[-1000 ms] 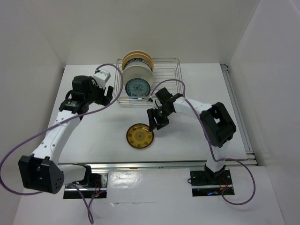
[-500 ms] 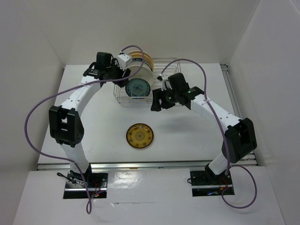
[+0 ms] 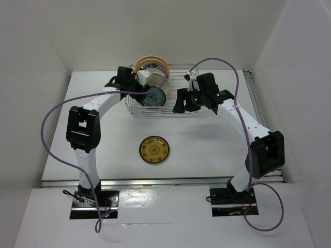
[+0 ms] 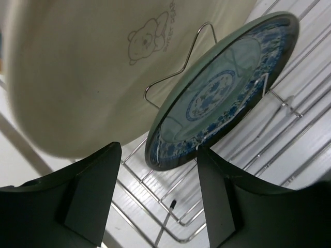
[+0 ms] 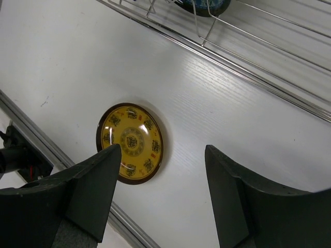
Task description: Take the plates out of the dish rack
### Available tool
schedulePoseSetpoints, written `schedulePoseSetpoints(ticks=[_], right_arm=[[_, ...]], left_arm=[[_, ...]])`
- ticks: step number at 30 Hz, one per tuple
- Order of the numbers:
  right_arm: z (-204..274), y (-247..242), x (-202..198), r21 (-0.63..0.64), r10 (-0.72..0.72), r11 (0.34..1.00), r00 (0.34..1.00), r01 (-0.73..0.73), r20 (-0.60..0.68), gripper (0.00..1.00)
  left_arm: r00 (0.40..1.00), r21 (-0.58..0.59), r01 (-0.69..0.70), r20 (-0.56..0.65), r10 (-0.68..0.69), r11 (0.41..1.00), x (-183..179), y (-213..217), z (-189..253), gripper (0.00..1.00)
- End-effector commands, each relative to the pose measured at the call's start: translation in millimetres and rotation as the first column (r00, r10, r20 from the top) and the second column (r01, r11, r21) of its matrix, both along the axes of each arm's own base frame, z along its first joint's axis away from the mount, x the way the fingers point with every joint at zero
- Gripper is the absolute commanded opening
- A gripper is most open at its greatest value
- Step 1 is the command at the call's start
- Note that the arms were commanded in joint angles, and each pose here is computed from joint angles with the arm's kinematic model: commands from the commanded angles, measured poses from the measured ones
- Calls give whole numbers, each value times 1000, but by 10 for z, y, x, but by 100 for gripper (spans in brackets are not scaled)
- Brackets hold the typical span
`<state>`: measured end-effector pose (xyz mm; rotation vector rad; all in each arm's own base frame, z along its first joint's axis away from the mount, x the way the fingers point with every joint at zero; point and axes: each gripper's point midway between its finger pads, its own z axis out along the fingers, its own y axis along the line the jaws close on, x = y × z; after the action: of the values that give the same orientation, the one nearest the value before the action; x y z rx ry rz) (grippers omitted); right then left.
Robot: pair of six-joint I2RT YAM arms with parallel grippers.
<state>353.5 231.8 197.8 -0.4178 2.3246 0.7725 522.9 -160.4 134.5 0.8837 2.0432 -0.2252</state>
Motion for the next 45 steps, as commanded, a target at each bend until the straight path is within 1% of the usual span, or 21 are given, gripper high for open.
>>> schedulePoseSetpoints(ticks=[1,2,6,7,9,11,13,20,22,25,26,30,32,34,35,37,38,39,42,43,45], right_arm=[[224,19,12,17,6,1000,999,-7,46,73],[255,18,10,16,6,1000,999,-7,46,73],[316,21,17,19,6,1000,999,-7,53,73],[303,15,2,16,6,1000,999,-7,44,73],[303,14,2,16,6,1000,999,-7,44,73],[272,31,-1,19,14,1000,999,-14,33,73],[236,51,-4,22,23,999,1000,-24,20,73],[256,69,3,32,30,999,999,-31,28,73],[258,72,1,36,25,999,999,-25,22,73],[167,32,0,18,-1,1000,1000,1,3,73],[223,21,16,20,-10,1000,1000,9,26,73],[226,-32,48,13,-54,998,998,54,41,73],[211,-115,114,0,-111,994,993,111,40,73],[175,-188,147,-24,-165,986,986,166,32,73],[243,-212,149,-17,-192,981,981,193,36,73],[367,-252,137,0,-225,974,973,225,56,73],[424,-305,152,17,-261,965,964,261,55,73],[441,-363,146,26,-282,959,958,281,51,75],[623,-530,140,74,-353,934,934,349,59,78],[682,-589,119,81,-365,930,929,359,67,78],[726,-665,134,101,-382,921,922,375,60,80]], left_arm=[[999,-30,30,22,-29,999,153,-124,-15,74],[999,-22,18,27,-18,1000,191,-107,-17,72],[1000,-39,16,-2,-17,999,161,-131,-81,51],[1000,-54,19,0,-19,998,149,-151,-29,38],[1000,-74,-3,-29,1,997,121,-157,-25,20],[999,-78,-42,-20,40,996,153,-121,55,0],[998,-74,-58,-38,55,996,135,-102,61,0],[997,-103,-35,71,43,994,143,-116,585,0],[992,-126,-12,121,28,992,145,-151,882,0],[990,-178,-5,139,31,984,91,-197,1185,0],[988,-193,-10,146,39,981,75,-199,1293,0],[994,-285,-16,96,45,958,-16,-299,1532,0],[999,-336,-2,47,19,942,-135,-378,1661,0],[1000,-357,-12,17,20,934,-230,-387,1767,0],[1000,-360,-25,-26,16,933,-319,-385,1781,0],[997,-354,-31,-71,6,935,-496,-362,1815,0],[996,-346,29,-66,-55,938,-616,-394,1856,0],[987,-318,51,-126,-96,947,-800,-374,1733,0],[964,-228,157,-174,-199,961,-1171,-317,1559,0],[945,-200,165,-249,-213,966,-1363,-256,1424,0],[904,-165,239,-322,-281,957,-1608,-197,1194,0]])
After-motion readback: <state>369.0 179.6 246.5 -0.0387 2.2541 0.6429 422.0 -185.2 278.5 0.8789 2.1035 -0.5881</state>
